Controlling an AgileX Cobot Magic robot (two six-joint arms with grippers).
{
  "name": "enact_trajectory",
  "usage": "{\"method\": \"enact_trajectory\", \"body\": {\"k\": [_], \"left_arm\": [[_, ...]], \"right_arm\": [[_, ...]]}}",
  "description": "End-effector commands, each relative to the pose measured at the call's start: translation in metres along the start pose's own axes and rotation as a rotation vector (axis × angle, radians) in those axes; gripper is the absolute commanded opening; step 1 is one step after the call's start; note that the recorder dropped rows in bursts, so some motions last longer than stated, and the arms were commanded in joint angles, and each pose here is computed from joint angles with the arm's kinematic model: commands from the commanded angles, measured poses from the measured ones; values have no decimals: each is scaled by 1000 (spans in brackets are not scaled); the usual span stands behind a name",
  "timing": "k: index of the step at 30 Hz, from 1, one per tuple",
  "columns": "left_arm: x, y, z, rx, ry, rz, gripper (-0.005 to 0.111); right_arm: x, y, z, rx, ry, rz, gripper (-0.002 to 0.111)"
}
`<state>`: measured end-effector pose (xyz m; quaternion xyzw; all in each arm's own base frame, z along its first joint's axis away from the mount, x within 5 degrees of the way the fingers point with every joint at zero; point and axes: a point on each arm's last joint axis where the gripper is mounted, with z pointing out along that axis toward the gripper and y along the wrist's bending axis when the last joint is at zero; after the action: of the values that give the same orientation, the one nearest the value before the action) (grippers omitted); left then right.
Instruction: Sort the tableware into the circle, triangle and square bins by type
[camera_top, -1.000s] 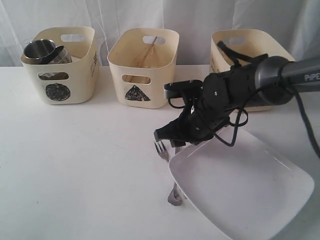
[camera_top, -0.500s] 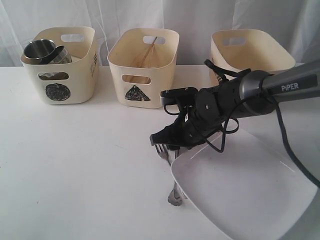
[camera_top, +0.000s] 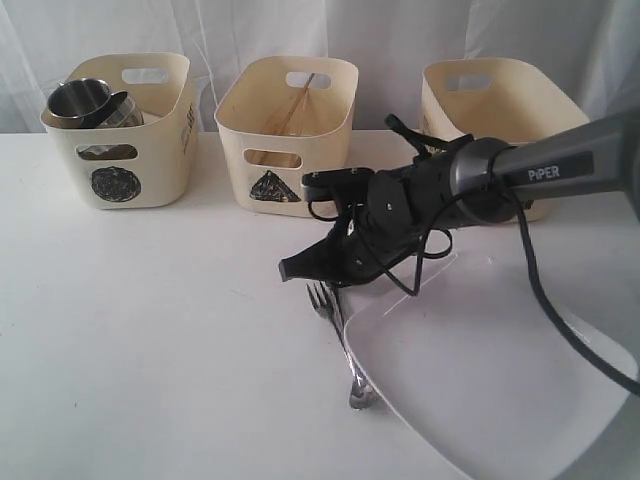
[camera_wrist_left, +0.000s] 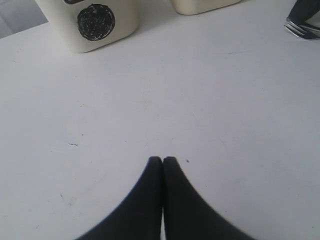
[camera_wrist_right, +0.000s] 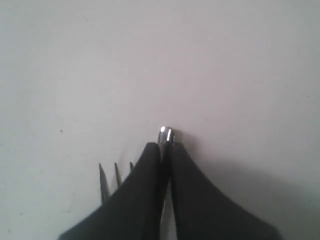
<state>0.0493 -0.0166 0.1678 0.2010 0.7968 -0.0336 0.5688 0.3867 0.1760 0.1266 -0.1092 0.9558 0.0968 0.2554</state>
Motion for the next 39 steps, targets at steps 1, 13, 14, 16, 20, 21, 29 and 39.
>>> {"method": "enact_trajectory", "body": {"k": [1,13,14,16,20,21,29,39], "left_arm": [[1,-1,0,6,2,0,0],[1,-1,0,6,2,0,0],[1,-1,0,6,2,0,0],[1,-1,0,6,2,0,0],[1,-1,0,6,2,0,0],[1,-1,0,6,2,0,0],[1,-1,0,6,2,0,0],[1,-1,0,6,2,0,0]], "right_arm": [[-6,13,-4,-20,-9,-19,1],[-14,47,-18,-86,-89,-96,0],[-12,47,-20,-80,-69,-122,0],[-9,45,-24,-62,-19,-167,2],[-4,42,-31,-30,52,-221,16],[-5,41,-32,-24,56,-233,20],[-3,40,-38,-12,86,-174,39],[-2,34,-33,49,93,-262,42]]}}
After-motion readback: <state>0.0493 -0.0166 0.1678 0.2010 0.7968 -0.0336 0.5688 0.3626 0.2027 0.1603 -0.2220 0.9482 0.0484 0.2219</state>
